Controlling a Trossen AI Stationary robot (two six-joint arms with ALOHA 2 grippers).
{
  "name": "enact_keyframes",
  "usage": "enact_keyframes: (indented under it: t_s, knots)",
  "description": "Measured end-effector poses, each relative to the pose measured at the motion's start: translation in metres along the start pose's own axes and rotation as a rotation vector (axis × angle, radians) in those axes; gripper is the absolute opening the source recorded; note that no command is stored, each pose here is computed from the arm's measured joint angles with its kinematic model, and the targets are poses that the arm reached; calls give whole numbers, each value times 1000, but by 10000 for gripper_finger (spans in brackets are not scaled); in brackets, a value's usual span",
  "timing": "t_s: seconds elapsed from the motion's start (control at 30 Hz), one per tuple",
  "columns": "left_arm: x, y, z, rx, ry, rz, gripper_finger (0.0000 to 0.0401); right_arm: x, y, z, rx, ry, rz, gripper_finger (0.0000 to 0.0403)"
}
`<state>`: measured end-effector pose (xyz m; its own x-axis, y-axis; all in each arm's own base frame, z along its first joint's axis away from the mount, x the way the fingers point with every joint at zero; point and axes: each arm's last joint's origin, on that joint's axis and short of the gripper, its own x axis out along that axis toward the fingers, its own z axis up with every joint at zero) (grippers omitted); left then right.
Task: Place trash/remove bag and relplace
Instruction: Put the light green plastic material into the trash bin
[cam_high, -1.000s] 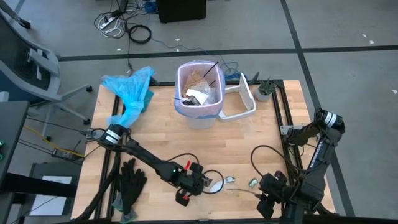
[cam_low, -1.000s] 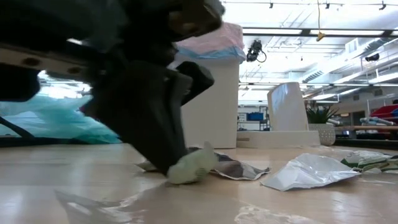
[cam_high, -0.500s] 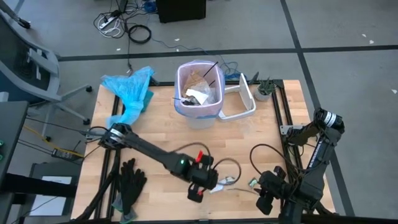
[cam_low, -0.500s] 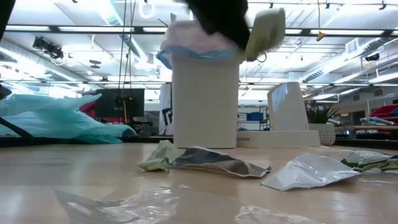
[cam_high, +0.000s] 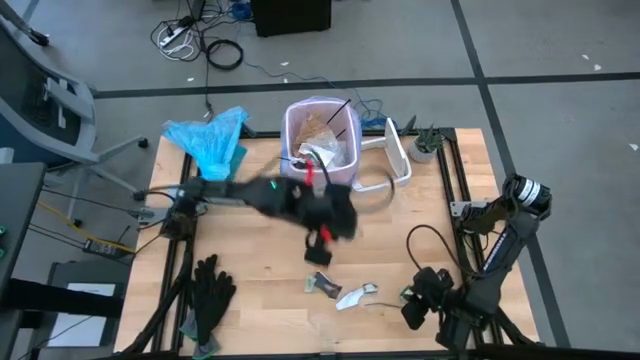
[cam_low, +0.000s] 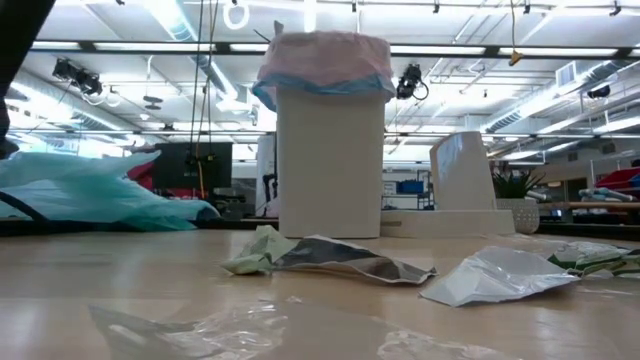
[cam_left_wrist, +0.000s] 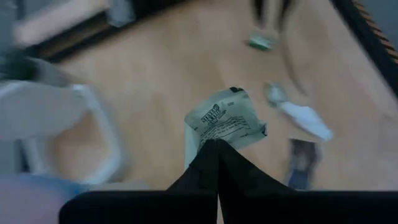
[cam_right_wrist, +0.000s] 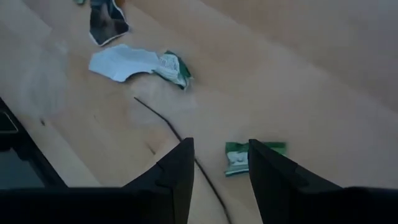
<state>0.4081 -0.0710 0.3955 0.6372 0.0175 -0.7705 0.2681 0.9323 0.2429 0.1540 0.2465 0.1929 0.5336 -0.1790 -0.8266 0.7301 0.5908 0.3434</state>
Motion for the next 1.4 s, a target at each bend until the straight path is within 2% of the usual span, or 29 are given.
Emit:
enact_keyframes:
  t_s: [0.17,0.37,0.5,0.6,0.83,0.9,0.97,1.03,1.1,1.3,1.4]
  knots:
    - [-37,62,-27,-65,-1,71,0,17,-4,-1,64,14,30,135]
    - [-77,130,-56,-162,-99,156,1,28,-6,9,93,-11,1,134]
    - [-81,160,-75,-270,-76,207,17,32,-4,15,115,-21,-13,135]
    - [-76,170,-83,-300,-46,210,37,35,-3,19,129,-26,-19,134]
    - [-71,177,-88,-311,-7,240,88,39,-2,25,152,-31,-29,133]
    - [-71,176,-89,-311,-11,202,94,39,-2,25,152,-30,-31,132]
    - [-74,171,-90,-304,-23,115,96,39,-2,25,152,-30,-31,132]
    - [-73,161,-86,-296,-39,34,96,39,-2,25,151,-27,-32,132]
    - [-75,148,-82,-277,-20,-2,96,39,-2,25,150,-24,-35,132]
    - [-69,101,-59,-172,27,-7,96,38,-2,24,118,-22,-36,132]
    - [-68,77,-46,-164,13,-23,96,38,-2,24,79,-6,-41,132]
